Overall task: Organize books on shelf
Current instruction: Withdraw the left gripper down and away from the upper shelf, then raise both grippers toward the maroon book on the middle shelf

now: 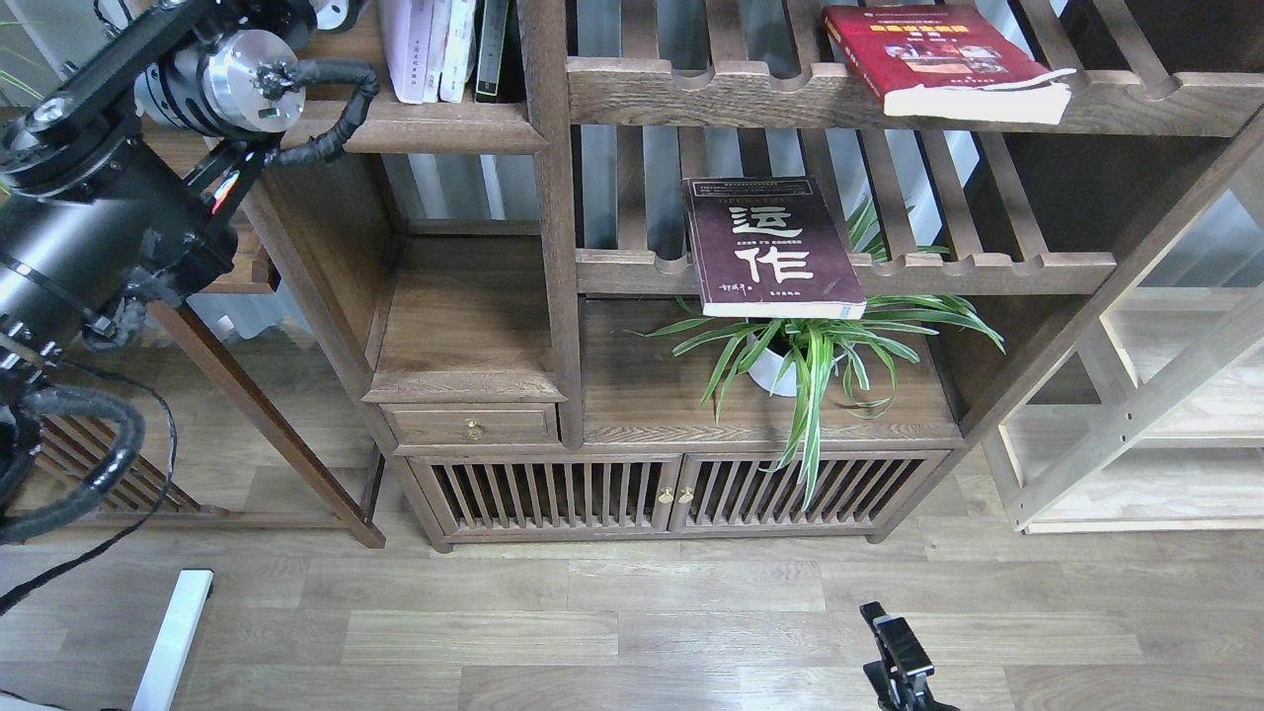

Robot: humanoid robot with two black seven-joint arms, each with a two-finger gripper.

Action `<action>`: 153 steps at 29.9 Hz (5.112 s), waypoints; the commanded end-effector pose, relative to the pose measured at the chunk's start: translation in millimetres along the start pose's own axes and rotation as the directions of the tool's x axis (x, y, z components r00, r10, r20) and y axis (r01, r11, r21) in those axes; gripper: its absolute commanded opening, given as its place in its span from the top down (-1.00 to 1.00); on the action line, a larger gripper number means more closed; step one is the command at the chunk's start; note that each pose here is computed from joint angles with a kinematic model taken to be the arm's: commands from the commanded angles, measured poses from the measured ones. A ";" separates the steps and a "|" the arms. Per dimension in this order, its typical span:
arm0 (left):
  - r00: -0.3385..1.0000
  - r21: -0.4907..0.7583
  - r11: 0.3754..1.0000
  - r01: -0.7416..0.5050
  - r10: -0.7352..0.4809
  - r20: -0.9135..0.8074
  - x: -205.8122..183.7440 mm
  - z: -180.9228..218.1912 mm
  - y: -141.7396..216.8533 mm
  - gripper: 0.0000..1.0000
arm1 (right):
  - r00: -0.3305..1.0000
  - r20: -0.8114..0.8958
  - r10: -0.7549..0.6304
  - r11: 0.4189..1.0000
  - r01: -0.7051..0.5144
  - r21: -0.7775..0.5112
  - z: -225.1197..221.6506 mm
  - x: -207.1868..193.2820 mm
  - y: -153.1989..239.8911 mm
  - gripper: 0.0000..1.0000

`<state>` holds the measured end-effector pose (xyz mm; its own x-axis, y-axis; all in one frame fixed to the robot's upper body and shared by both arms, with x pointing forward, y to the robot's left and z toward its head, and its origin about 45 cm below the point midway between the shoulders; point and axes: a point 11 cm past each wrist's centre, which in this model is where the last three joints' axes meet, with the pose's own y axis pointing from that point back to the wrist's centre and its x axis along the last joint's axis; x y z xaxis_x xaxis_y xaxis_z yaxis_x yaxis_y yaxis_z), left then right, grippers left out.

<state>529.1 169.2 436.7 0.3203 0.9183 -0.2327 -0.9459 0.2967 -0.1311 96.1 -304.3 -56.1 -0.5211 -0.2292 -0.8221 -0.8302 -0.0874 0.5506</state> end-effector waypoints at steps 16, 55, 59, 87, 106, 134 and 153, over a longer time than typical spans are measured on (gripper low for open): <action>0.998 -0.107 0.994 -0.003 -0.004 -0.064 4.4 13.7 6.1 -0.97 | 1.000 -0.004 0.002 1.000 -0.002 -0.001 -1.4 0.5 0.6 -0.99; 0.943 -0.303 0.926 0.227 -0.287 -0.170 39.0 -0.7 116.7 -0.99 | 0.995 0.086 -0.056 0.997 0.052 0.054 5.6 -17.3 -7.5 -0.99; 0.930 -0.326 0.903 0.279 -0.338 -0.142 42.4 8.2 124.0 -0.99 | 0.998 0.059 -0.038 0.999 0.037 0.016 5.4 -11.2 -0.6 -0.99; 0.850 -0.275 0.925 0.263 -0.357 -0.387 66.3 -91.1 191.5 -0.99 | 0.982 -0.014 -0.186 0.978 0.187 0.090 -69.4 -65.1 -6.6 -0.99; 0.780 -0.242 0.960 0.140 -0.258 -0.571 56.3 -153.0 212.9 -0.99 | 0.960 -0.042 -0.275 0.959 0.278 0.063 -73.7 -101.6 -24.1 -0.99; 0.728 -0.207 0.978 0.042 -0.171 -0.664 55.6 -186.7 237.7 -0.99 | 0.904 -0.099 -0.417 0.903 0.424 0.070 -102.1 -172.8 -55.7 -0.99; 0.717 -0.120 0.993 -0.020 -0.069 -0.694 70.6 -214.1 268.4 -0.99 | 0.882 0.043 -0.470 0.880 0.464 0.099 -60.4 -188.7 -77.8 -0.99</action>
<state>316.0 250.8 187.3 0.3583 0.4446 -0.8210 -0.9292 0.2554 -0.2672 269.1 -328.7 67.2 -0.0820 -0.1575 -0.9841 -0.9922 -0.0801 0.0955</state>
